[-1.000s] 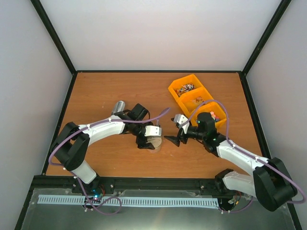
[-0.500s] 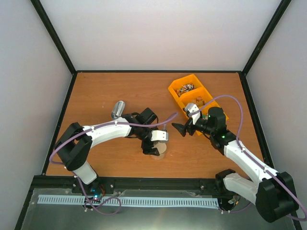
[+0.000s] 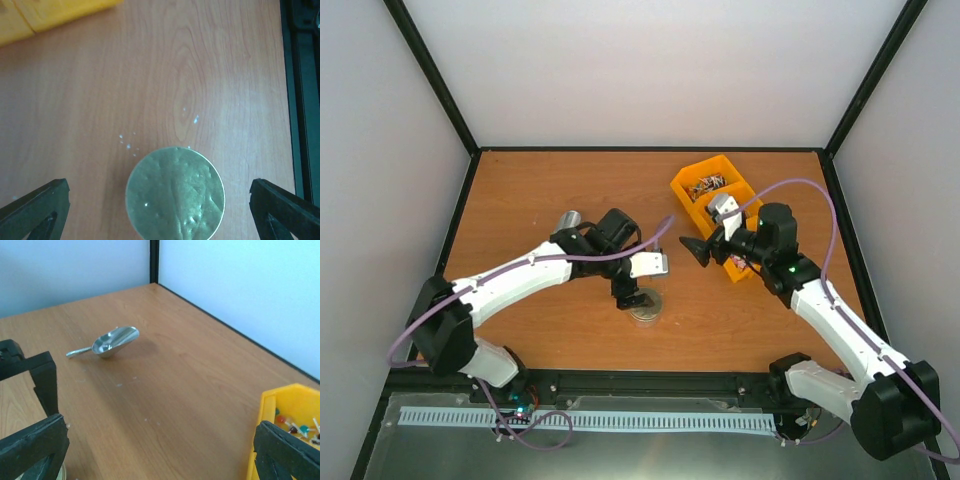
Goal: Pack the candies
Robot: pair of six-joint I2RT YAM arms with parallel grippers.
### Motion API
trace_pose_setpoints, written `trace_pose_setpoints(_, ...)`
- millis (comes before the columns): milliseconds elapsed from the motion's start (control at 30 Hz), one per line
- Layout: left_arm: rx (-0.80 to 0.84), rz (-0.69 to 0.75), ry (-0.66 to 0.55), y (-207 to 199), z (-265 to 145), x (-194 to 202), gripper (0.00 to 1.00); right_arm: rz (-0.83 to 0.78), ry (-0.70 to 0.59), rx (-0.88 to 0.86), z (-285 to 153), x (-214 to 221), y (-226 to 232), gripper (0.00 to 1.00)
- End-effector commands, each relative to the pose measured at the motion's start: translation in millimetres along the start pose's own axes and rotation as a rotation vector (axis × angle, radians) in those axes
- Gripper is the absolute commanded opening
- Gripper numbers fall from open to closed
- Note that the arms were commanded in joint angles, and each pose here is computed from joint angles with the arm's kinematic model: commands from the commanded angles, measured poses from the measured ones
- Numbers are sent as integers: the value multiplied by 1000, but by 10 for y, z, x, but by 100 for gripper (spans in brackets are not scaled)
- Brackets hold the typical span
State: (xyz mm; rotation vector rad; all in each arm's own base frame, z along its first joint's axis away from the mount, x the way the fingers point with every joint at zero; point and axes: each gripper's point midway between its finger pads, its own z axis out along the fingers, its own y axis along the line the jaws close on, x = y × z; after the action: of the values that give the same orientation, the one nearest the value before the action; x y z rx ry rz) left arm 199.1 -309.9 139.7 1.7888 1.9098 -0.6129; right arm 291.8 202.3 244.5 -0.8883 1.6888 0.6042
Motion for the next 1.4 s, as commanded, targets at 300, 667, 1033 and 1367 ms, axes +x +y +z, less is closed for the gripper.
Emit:
trace_pose_setpoints(300,-220,-221,-167,601,-923,-417,100,109,53,53,23,-466,-390,100)
trace_pose_setpoints(667,-410,-567,-281,1326,-1706,73,100,384,25,119,-395,-448,-1324,100)
trace_pose_setpoints(1033,-583,-884,-346,1747,-2225,1110,100,558,40,206,-915,124,-1933,100)
trace_pose_setpoints(1367,-406,-677,-262,1188,-1752,1179,100,566,122,149,-816,572,-1627,100)
